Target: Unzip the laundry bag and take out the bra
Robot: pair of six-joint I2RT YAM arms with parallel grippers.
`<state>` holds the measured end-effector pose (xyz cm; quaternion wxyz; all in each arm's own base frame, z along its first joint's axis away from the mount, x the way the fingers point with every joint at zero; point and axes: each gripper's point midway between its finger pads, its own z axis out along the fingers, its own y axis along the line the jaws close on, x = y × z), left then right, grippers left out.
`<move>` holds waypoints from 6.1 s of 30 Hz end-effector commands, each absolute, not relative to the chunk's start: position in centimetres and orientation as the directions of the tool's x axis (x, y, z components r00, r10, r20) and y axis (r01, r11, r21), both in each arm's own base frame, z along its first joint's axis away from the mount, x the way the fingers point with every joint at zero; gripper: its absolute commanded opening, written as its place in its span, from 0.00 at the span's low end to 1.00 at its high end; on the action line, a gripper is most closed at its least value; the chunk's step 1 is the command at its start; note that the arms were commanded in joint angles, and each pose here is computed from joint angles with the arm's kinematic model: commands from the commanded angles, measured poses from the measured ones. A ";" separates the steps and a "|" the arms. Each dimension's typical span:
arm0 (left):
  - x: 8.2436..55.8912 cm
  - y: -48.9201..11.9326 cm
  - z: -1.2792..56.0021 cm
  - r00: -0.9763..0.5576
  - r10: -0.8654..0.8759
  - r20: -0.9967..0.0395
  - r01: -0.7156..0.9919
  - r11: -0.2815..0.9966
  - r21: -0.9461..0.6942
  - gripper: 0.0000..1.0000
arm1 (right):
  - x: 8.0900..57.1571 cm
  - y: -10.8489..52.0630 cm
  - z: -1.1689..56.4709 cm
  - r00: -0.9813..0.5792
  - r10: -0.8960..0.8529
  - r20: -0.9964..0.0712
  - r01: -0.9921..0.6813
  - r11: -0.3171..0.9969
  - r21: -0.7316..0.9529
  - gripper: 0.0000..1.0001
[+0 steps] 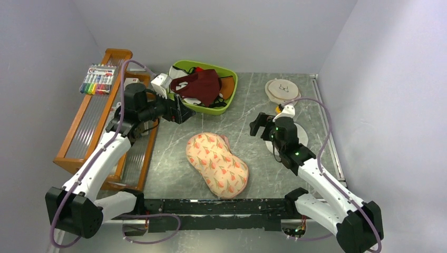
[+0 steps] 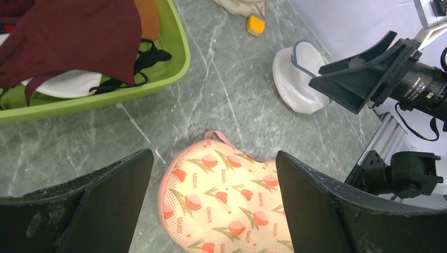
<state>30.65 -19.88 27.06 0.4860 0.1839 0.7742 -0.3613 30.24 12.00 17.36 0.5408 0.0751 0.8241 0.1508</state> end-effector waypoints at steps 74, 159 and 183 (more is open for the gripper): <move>17.9 -32.3 18.8 -0.227 0.163 -0.960 0.831 0.547 -0.103 1.00 | 19.8 22.7 7.3 -0.840 0.026 -0.542 -0.418 0.607 0.676 0.88; 15.3 -28.9 15.0 0.237 0.545 -0.805 0.901 0.186 0.391 0.30 | 18.8 28.6 20.3 -0.849 -0.061 -0.525 -0.528 0.128 0.839 0.00; 16.5 -28.5 18.0 -0.046 0.496 -0.867 0.890 0.414 0.190 0.07 | 31.8 17.4 23.0 -0.499 -0.081 -0.863 -0.393 0.909 0.142 0.93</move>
